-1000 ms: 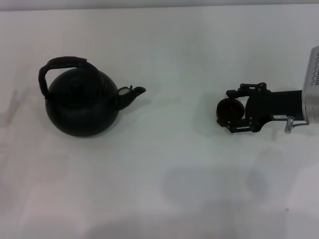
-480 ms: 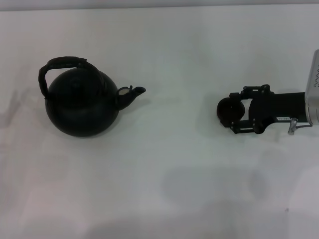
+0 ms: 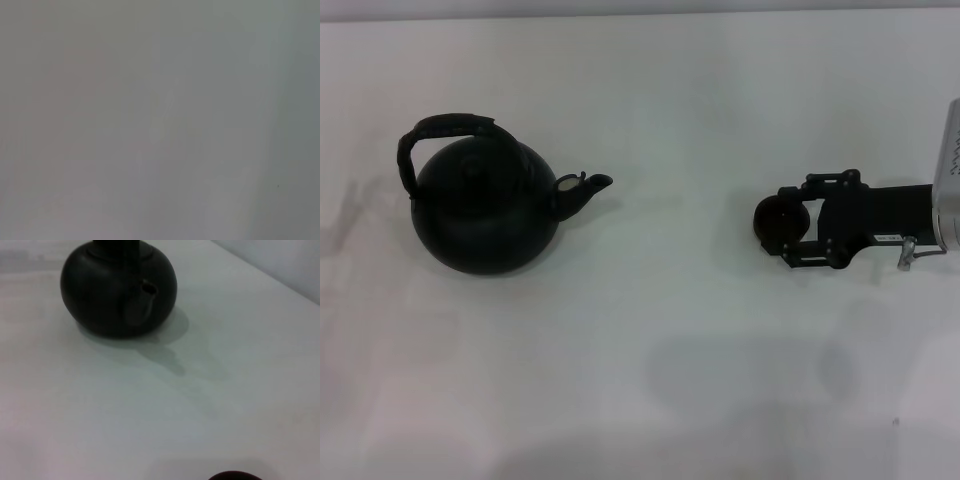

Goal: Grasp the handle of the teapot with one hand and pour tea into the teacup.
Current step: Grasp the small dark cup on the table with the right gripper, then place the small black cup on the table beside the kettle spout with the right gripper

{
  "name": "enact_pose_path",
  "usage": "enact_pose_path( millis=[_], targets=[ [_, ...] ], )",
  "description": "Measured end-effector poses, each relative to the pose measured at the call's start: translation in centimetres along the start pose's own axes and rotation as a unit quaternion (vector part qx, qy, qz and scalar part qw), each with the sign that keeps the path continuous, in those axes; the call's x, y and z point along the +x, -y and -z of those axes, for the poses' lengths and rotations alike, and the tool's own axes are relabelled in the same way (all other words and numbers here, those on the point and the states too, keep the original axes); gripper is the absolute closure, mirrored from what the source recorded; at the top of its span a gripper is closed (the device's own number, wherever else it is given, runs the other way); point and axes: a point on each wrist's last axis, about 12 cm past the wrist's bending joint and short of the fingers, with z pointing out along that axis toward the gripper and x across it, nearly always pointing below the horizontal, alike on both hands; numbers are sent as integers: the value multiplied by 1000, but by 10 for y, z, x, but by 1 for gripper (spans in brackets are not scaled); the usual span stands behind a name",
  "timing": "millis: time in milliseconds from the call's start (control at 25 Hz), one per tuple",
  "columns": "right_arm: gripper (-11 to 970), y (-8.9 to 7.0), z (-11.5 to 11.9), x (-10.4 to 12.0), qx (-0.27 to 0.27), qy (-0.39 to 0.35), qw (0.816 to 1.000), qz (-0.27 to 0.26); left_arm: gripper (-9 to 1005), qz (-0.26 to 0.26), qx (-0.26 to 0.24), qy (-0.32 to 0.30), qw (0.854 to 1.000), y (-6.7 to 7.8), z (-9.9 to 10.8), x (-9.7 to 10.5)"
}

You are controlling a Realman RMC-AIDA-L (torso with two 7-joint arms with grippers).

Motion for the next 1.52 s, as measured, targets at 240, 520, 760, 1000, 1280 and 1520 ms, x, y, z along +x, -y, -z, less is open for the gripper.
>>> enact_pose_path(
  millis=[240, 520, 760, 1000, 1280, 1520],
  targets=[
    [236, 5, 5, -16, -10, 18, 1000, -20, 122, 0, 0, 0, 1000, 0, 1, 0],
    [237, 8, 4, -38, -19, 22, 999, -21, 121, 0, 0, 0, 1000, 0, 1, 0],
    [233, 5, -7, -45, -28, 12, 1000, -8, 121, 0, 0, 0, 1000, 0, 1, 0],
    [225, -3, -21, -47, -40, -4, 999, 9, 122, 1, 4, 2, 1000, 2, -2, 0],
    [217, -7, -32, -51, -39, -11, 999, 19, 122, 4, 5, 1, 1000, 3, -2, 1],
    [209, -9, -34, -53, -41, -6, 999, 17, 121, 3, 7, 1, 1000, 4, -3, 1]
  ],
)
